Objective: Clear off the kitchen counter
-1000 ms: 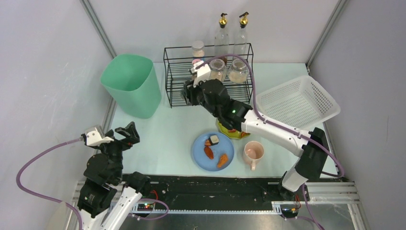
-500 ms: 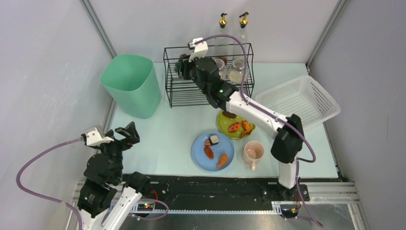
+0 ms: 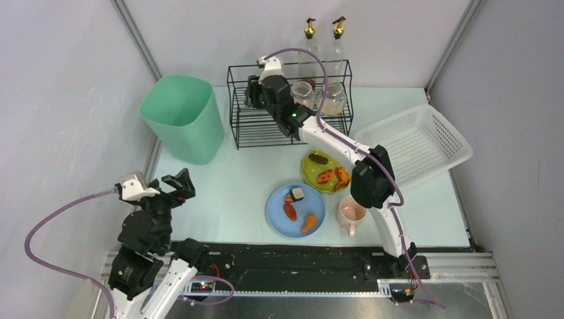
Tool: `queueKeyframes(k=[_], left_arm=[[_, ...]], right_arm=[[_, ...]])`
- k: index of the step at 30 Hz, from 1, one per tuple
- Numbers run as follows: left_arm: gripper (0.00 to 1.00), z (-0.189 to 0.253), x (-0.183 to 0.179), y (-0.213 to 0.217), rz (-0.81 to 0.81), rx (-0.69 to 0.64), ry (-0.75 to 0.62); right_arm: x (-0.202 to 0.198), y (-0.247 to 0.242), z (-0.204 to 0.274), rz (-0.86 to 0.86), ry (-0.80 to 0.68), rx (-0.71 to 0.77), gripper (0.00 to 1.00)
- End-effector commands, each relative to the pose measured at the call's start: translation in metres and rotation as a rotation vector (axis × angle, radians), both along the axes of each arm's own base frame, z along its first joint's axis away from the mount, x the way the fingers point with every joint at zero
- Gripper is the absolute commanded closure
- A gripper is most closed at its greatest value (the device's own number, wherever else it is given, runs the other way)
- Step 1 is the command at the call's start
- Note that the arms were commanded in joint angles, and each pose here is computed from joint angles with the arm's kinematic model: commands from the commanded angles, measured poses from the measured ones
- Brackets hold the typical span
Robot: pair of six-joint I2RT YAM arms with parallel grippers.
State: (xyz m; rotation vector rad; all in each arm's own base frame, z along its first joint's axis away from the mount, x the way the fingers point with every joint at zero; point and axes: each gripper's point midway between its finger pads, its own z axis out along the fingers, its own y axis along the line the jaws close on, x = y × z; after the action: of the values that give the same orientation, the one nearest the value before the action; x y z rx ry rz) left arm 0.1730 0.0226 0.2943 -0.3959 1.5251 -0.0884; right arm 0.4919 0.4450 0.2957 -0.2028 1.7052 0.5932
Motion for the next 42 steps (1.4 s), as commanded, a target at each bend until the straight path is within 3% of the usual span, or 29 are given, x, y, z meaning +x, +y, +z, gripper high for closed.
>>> queueKeyframes(k=[1,14,32,38,42], left_arm=[[0.02,0.003,0.003,-0.002,-0.007,-0.001,-0.011],[0.02,0.005,0.002,-0.004,-0.018,-0.006,-0.017],[0.02,0.004,0.004,-0.005,-0.019,-0.003,-0.011],[0.02,0.005,0.004,-0.005,-0.02,-0.003,-0.012],[0.02,0.004,0.004,-0.005,-0.018,-0.003,-0.011]], right_arm=[[-0.005,0.007,0.018,0.024,-0.027,-0.044,0.82],[-0.019,0.0,-0.003,0.028,0.019,-0.269,0.82],[-0.016,-0.003,-0.021,0.042,0.077,-0.325,0.8],[-0.013,-0.002,-0.029,0.043,0.094,-0.322,0.72],[-0.013,0.0,-0.033,0.046,0.101,-0.32,0.58]])
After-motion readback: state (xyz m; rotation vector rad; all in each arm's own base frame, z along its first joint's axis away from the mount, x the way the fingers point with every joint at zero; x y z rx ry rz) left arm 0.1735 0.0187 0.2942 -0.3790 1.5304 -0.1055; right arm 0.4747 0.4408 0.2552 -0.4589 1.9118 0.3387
